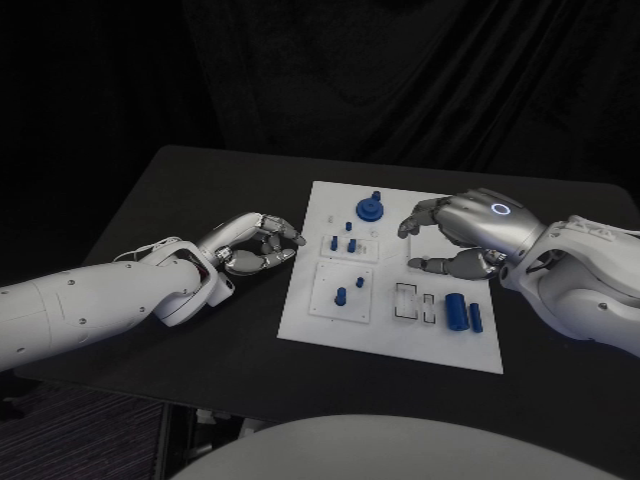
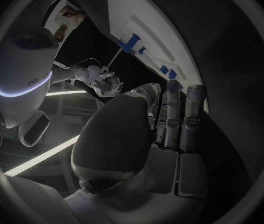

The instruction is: Assemble the parts on the task board

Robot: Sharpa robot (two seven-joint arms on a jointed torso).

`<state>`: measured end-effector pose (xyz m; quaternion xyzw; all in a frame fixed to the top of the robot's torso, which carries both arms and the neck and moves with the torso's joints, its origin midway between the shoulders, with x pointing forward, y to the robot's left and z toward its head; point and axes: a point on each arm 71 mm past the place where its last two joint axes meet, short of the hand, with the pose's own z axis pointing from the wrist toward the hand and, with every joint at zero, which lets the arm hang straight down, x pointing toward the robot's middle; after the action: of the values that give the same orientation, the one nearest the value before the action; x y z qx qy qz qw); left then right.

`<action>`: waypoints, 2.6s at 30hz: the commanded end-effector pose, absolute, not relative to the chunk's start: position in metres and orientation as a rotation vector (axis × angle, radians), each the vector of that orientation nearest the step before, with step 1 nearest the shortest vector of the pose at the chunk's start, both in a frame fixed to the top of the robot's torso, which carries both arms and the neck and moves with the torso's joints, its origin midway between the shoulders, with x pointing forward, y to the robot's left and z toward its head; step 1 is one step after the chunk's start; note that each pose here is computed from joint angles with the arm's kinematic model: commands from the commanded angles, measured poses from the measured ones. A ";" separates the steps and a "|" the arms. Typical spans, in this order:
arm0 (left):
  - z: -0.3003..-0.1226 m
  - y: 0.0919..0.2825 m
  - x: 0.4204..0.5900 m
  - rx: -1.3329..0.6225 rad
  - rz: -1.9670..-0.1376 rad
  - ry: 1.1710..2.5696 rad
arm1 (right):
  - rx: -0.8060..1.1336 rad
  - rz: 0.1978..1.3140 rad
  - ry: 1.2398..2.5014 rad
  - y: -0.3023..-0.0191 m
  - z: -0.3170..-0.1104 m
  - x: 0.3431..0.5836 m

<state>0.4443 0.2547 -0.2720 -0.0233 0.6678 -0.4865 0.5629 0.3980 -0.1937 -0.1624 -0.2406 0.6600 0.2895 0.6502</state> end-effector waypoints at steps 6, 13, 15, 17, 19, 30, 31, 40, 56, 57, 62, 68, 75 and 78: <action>-0.271 0.256 0.443 -0.056 -1.152 1.562 | -0.349 0.498 1.594 -0.249 -0.179 0.393; -0.271 0.257 0.443 -0.058 -1.147 1.562 | -0.249 0.345 1.695 -0.275 -0.194 0.390; -0.271 0.257 0.443 -0.058 -1.147 1.562 | -0.222 0.301 1.734 -0.279 -0.197 0.389; -0.272 0.257 0.443 -0.058 -1.147 1.563 | -0.201 0.264 1.769 -0.281 -0.200 0.388; -0.272 0.257 0.443 -0.058 -1.147 1.564 | -0.189 0.243 1.792 -0.282 -0.203 0.386; -0.272 0.257 0.443 -0.058 -1.148 1.566 | -0.191 0.196 1.874 -0.270 -0.216 0.377; -0.272 0.257 0.443 -0.058 -1.148 1.566 | -0.197 0.191 1.880 -0.269 -0.218 0.376; -0.273 0.259 0.442 -0.060 -1.146 1.568 | -0.245 0.150 1.904 -0.262 -0.227 0.373; -0.275 0.259 0.442 -0.062 -1.150 1.578 | -0.307 0.129 1.905 -0.252 -0.237 0.376; -0.275 0.259 0.442 -0.062 -1.150 1.579 | -0.309 0.128 1.908 -0.252 -0.238 0.375; -0.275 0.258 0.441 -0.063 -1.152 1.581 | -0.312 0.125 1.925 -0.251 -0.245 0.373; -0.276 0.258 0.441 -0.065 -1.153 1.586 | -0.312 0.134 1.933 -0.249 -0.252 0.372; -0.277 0.257 0.439 -0.069 -1.157 1.592 | -0.307 0.151 1.922 -0.245 -0.256 0.374; -0.278 0.256 0.439 -0.070 -1.158 1.595 | -0.311 0.152 1.924 -0.244 -0.258 0.376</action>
<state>0.4398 0.2579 -0.2771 -0.0281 0.6730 -0.4844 0.5582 0.3750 -0.2425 -0.2577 -0.1352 0.8192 0.0693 0.5531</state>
